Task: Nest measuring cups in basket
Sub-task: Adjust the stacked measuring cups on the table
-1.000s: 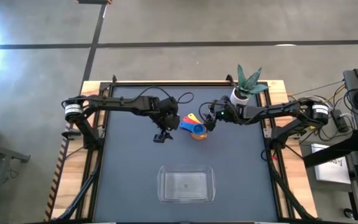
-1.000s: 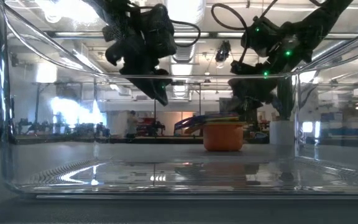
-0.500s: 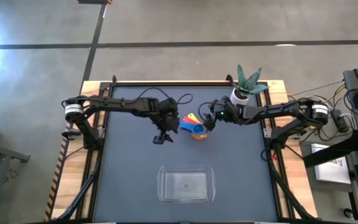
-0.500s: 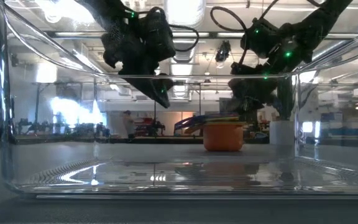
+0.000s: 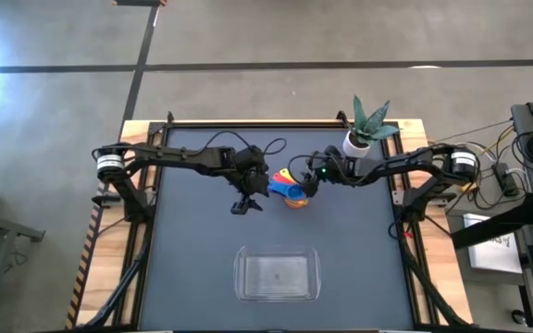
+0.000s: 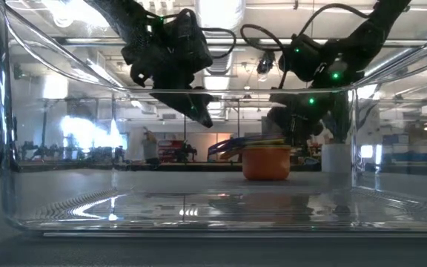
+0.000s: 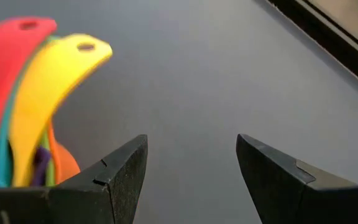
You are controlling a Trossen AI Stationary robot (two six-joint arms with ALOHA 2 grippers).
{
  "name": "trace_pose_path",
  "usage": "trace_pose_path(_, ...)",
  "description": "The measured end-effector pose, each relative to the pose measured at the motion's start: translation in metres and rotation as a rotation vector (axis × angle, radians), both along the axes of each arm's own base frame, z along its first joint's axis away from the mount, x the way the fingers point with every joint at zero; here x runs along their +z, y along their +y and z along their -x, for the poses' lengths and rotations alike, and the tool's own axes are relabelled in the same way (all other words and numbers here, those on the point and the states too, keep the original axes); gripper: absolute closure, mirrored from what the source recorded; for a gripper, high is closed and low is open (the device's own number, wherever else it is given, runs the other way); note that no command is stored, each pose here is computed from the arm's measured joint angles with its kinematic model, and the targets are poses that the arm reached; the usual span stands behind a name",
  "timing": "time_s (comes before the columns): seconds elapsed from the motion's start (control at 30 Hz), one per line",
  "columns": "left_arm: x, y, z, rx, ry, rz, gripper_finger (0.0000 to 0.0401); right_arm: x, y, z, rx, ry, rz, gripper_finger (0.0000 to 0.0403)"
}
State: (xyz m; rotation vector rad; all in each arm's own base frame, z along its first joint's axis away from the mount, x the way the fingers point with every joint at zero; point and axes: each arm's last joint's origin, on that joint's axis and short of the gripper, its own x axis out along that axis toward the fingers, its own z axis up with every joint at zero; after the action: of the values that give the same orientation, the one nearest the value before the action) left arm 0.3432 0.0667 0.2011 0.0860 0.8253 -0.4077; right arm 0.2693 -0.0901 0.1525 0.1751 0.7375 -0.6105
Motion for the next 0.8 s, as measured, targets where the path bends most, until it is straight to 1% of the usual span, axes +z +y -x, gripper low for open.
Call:
trace_pose_path(0.17,0.0,0.0,-0.001,-0.005,-0.011,-0.005,0.017,0.002,-0.001,-0.007,0.027,-0.007,-0.006,0.0165)
trace_pose_path(0.27,0.0,-0.001,0.0,-0.02,-0.014,0.015,0.017,0.003,-0.002,-0.011,0.036,-0.007,-0.004,0.0165)
trace_pose_path(0.8,-0.008,-0.002,0.001,-0.022,-0.052,0.037,0.017,0.003,-0.002,-0.012,0.048,-0.008,-0.011,0.0165)
